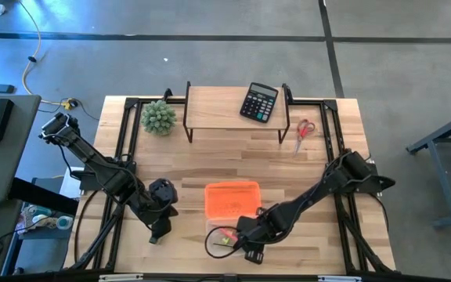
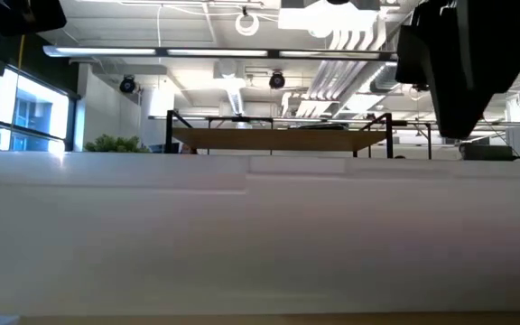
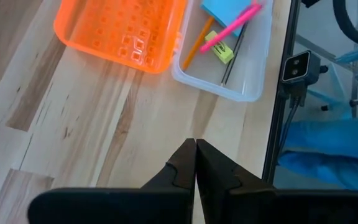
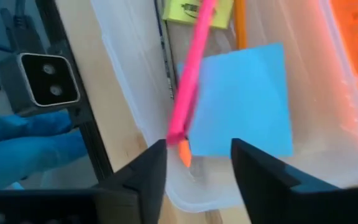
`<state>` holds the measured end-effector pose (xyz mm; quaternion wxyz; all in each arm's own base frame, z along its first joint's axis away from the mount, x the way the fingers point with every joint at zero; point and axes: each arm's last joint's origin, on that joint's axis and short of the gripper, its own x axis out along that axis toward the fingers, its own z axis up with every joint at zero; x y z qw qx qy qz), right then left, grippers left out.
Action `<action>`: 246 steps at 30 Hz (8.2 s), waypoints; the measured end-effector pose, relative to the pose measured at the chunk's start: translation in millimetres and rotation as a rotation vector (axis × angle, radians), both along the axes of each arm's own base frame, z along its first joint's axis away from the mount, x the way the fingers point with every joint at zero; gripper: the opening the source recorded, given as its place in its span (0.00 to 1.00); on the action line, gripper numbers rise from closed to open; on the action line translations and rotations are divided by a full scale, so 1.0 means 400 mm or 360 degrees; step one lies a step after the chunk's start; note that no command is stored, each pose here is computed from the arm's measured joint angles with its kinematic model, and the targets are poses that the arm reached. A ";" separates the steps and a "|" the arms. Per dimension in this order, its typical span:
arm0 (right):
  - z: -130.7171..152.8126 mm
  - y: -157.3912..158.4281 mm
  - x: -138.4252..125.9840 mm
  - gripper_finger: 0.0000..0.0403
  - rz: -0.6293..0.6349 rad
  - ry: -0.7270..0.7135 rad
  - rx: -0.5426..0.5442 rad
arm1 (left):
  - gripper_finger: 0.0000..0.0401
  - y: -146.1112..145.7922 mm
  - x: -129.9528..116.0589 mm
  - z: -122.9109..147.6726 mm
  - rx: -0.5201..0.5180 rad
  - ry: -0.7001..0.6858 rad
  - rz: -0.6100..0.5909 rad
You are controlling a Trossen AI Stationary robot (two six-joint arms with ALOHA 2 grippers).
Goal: Pack school essentials
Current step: Put the red scissors into the orange supply box
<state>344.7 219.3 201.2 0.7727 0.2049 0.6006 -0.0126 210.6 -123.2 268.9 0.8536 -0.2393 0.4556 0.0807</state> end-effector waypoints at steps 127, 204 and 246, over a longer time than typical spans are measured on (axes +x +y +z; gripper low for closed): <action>0.035 -0.998 -0.609 0.51 -0.3035 -0.0493 -0.0195 | 0.21 0.561 0.062 0.024 0.0736 -0.0013 0.0599; -0.169 -1.055 -0.579 0.07 -0.3011 0.0387 -0.0175 | 0.21 0.584 0.051 0.023 0.0814 0.0039 0.0548; 0.102 -0.949 -0.645 0.06 -0.2836 -0.0552 -0.0502 | 0.21 0.583 0.052 0.023 0.0797 0.0030 0.0551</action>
